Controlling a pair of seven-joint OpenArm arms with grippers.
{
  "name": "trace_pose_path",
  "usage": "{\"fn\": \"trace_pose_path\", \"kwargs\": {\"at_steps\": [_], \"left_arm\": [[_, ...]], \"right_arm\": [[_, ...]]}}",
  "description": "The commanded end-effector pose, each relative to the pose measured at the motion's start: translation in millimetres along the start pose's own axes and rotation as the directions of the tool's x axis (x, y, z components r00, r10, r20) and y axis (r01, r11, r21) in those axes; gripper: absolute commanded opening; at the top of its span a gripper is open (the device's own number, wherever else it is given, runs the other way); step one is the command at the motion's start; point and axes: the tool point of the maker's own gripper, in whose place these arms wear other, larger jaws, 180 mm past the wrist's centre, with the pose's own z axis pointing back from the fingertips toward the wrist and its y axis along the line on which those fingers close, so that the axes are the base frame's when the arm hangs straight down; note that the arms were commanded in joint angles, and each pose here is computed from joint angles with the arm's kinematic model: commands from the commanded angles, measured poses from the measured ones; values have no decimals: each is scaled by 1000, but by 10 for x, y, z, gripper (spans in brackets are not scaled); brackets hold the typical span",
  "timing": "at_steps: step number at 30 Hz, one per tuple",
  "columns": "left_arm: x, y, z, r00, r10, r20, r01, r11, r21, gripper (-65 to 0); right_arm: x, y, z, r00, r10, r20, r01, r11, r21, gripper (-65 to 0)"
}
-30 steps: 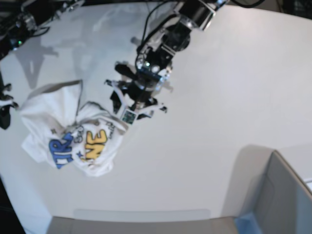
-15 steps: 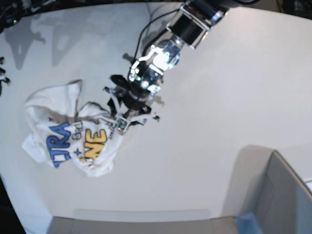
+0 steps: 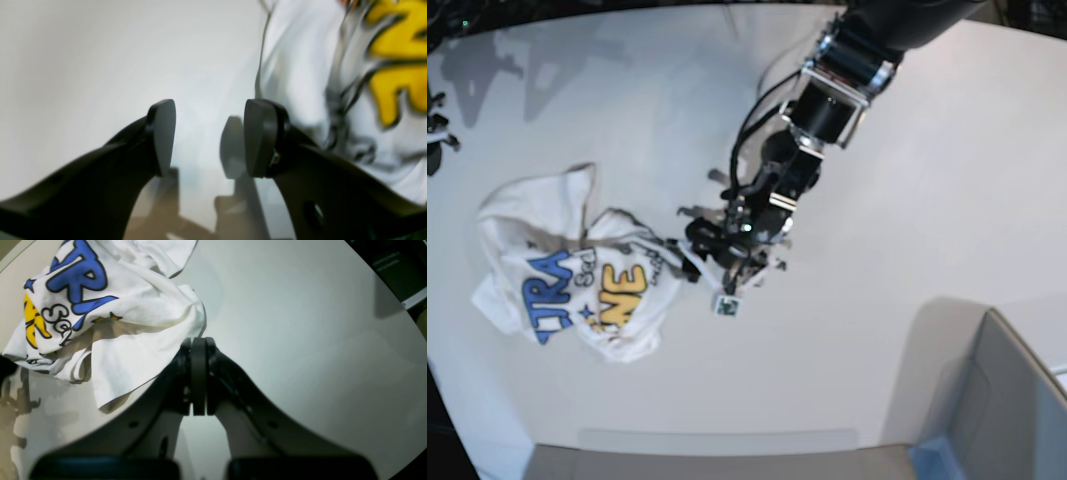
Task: Layout the t-shirt on the table in an organized manner, then fold the t-shirt properly
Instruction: 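Grasp the t-shirt edge with the left gripper and pull it outward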
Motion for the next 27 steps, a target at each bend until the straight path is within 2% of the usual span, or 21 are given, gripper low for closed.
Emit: {"fn": "trace_pose_path", "kwargs": {"at_steps": [1, 5, 10, 14, 22, 27], "left_arm": [[358, -133, 35, 996, -8, 91, 10, 1000, -30, -316], [310, -118, 105, 995, 9, 103, -6, 999, -34, -317], [460, 97, 328, 983, 7, 186, -4, 1000, -15, -318], [465, 7, 474, 976, 22, 215, -14, 999, -41, -317], [282, -334, 473, 979, -73, 190, 93, 991, -99, -317], [67, -278, 327, 989, -83, 123, 94, 992, -81, -317]], "right_arm": [[144, 14, 32, 999, 20, 48, -20, 1000, 6, -650], [117, -3, 36, 999, 21, 39, -21, 1000, 1, -650], [96, -13, 25, 999, 14, 33, -14, 1000, 2, -650], [17, -62, -43, 1000, -22, 9, 22, 1000, 7, -650], [-45, -64, -73, 999, -43, -4, 43, 999, 13, -650], [-63, -63, -72, 999, -43, -8, 43, 999, 13, -650]]}}
